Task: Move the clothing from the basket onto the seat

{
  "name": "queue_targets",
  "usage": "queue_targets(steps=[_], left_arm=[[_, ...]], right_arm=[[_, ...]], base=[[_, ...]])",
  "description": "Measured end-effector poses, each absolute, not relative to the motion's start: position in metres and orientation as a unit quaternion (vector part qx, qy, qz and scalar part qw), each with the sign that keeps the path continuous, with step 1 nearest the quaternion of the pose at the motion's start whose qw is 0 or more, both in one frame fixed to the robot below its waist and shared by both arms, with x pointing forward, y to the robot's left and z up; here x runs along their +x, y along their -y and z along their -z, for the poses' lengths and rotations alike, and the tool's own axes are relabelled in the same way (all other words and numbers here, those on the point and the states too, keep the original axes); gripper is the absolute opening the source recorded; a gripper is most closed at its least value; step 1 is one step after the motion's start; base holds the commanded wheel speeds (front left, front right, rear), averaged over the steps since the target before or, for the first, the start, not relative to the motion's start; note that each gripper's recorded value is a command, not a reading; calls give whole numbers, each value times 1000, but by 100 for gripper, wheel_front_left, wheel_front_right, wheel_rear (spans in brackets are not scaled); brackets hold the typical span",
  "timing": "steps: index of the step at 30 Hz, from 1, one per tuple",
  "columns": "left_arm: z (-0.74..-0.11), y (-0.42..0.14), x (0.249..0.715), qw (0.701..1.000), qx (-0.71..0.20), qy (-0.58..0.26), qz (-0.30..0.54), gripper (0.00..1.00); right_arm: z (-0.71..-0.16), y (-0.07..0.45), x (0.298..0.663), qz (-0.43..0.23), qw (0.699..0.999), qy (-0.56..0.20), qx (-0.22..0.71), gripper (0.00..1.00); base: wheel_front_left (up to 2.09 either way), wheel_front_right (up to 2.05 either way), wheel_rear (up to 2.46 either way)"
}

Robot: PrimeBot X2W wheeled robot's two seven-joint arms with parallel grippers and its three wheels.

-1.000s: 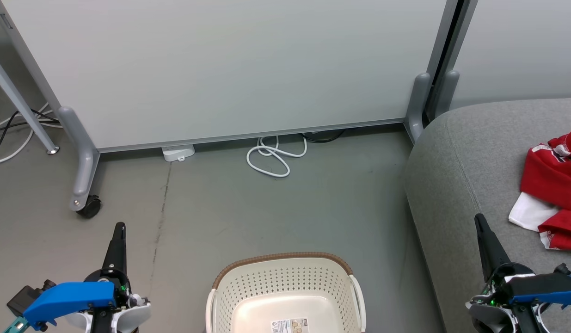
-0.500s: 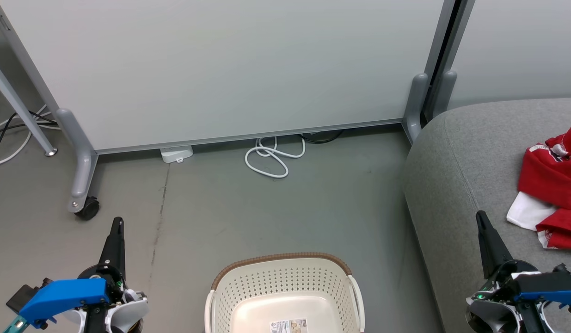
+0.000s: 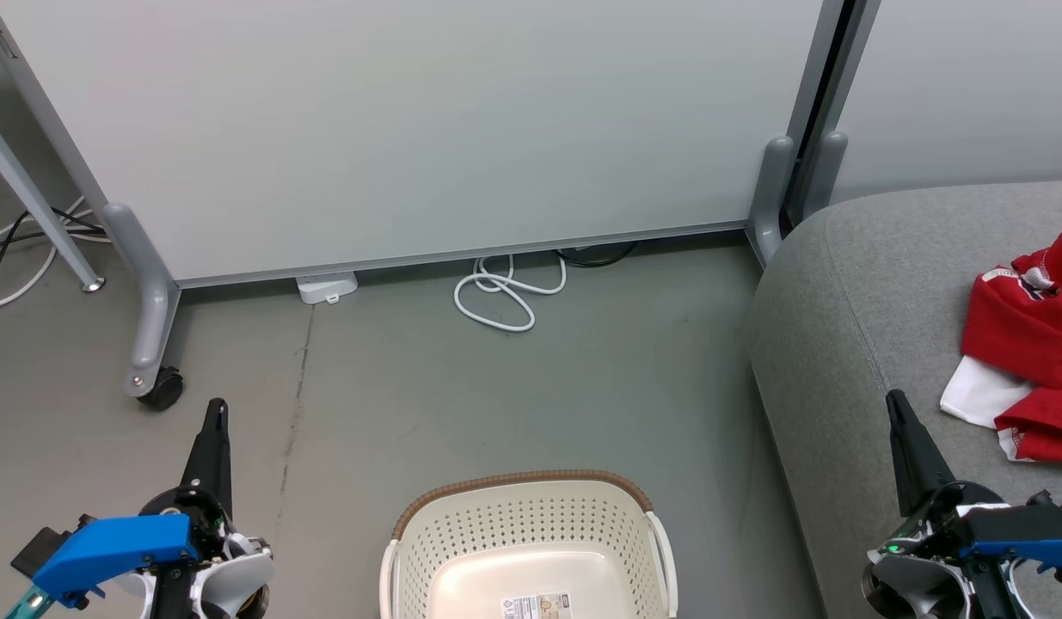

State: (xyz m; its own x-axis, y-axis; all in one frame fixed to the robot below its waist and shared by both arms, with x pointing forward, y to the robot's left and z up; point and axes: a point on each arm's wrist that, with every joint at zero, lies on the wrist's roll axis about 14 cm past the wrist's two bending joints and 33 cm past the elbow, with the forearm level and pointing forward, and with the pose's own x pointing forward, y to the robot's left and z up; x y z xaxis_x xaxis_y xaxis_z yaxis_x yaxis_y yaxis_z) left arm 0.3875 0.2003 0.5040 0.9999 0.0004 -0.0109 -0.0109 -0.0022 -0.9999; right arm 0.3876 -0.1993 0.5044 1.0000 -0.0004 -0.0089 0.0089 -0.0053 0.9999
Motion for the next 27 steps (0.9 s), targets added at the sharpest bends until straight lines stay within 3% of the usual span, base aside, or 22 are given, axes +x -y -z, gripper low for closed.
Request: queue_targets(steps=[27], left_arm=[[-504, -200, 388, 706, -708, -4, -4, 0]], right_arm=[[-504, 199, 388, 3, 705, -3, 709, 0]], base=[[0, 0, 0]])
